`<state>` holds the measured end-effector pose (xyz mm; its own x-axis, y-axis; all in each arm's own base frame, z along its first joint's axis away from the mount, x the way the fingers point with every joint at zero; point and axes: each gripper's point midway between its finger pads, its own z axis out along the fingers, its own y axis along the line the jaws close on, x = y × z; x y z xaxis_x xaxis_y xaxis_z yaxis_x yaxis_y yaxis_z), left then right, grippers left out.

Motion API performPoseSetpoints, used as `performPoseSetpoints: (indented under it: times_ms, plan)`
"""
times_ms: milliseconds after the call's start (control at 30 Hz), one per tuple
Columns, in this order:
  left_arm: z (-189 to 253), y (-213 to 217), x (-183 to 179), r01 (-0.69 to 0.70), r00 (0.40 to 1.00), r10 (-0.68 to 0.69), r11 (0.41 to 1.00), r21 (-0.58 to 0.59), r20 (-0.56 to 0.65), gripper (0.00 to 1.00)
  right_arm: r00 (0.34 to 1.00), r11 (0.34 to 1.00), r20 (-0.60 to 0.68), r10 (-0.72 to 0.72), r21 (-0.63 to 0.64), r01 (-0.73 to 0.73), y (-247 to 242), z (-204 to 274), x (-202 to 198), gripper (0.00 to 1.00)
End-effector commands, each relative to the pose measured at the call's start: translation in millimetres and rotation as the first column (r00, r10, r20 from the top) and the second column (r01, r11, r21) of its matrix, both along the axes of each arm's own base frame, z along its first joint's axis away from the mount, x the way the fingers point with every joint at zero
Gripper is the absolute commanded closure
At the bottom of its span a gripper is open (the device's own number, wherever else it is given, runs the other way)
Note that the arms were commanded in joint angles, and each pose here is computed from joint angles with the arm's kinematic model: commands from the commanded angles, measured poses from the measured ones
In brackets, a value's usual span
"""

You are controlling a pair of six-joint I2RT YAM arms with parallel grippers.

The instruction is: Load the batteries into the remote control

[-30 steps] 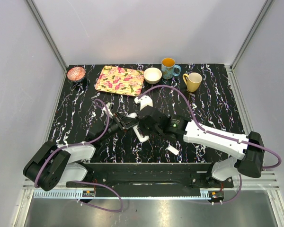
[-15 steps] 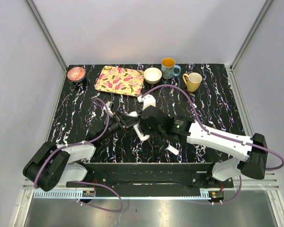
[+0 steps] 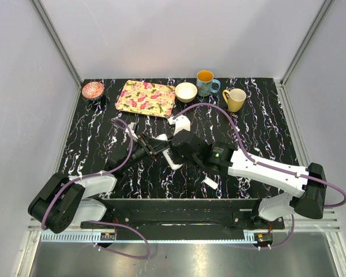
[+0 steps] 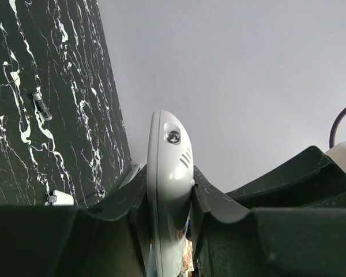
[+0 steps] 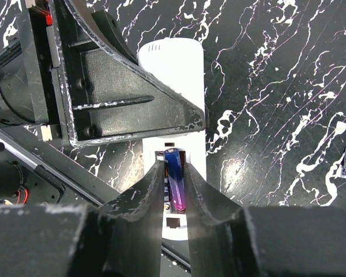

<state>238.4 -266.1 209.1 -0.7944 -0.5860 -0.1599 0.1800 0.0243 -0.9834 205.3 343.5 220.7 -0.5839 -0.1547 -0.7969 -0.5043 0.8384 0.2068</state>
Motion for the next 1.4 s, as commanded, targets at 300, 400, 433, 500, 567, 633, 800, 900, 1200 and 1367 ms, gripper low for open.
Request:
performPoseSetpoints:
  times_ms: [300, 400, 433, 500, 567, 633, 800, 900, 1200, 1367]
  plan:
    - [80.9, -0.1, -4.7, 0.026, 0.977, 0.009, 0.987, -0.161, 0.213, 1.0, 0.999, 0.988, -0.022, -0.048, -0.146, 0.044, -19.7, -24.0, -0.1, 0.62]
    - [78.2, -1.3, -5.2, 0.03, 0.978, 0.004, 0.987, -0.157, 0.209, 1.0, 0.999, 0.991, -0.004, -0.052, -0.123, 0.051, -17.0, -11.5, 3.0, 0.57]
    - [77.8, -1.2, -4.2, 0.028, 0.978, 0.005, 0.988, -0.155, 0.209, 1.0, 0.999, 0.992, -0.002, -0.053, -0.118, 0.052, -16.5, -8.8, 2.8, 0.55]
    - [75.7, -2.2, -4.5, 0.031, 0.978, 0.001, 0.988, -0.151, 0.207, 1.0, 0.998, 0.994, 0.012, -0.055, -0.094, 0.056, -16.4, 4.8, 4.1, 0.51]
    - [73.7, -2.3, -3.8, 0.03, 0.979, 0.001, 0.989, -0.147, 0.206, 1.0, 0.998, 0.995, 0.016, -0.057, -0.078, 0.058, -17.9, 13.1, 3.3, 0.48]
    - [71.6, -2.6, -4.3, 0.031, 0.979, -0.001, 0.989, -0.145, 0.203, 1.0, 0.998, 0.996, 0.022, -0.056, -0.062, 0.057, -18.6, 20.6, 2.4, 0.46]
    - [68.5, -2.6, -2.9, 0.028, 0.98, 0.001, 0.989, -0.146, 0.198, 1.0, 0.998, 0.998, 0.019, -0.057, -0.029, 0.057, -24.6, 31.4, -2.1, 0.42]
    - [68.1, -3.4, -3.3, 0.033, 0.98, -0.003, 0.989, -0.146, 0.201, 1.0, 0.999, 0.998, 0.009, -0.053, -0.019, 0.054, -23.3, 30.8, -4.2, 0.41]
    - [61.6, -3.5, -3.5, 0.032, 0.982, -0.005, 0.99, -0.135, 0.191, 1.0, 0.996, 0.995, 0.041, -0.082, 0.066, 0.079, -27.5, 49.9, -2.7, 0.36]
    - [56.7, -4.7, -1.2, 0.027, 0.983, -0.003, 0.992, -0.124, 0.186, 1.0, 0.999, 0.99, 0.007, -0.047, 0.131, 0.046, -20.5, 60.2, -11.2, 0.31]
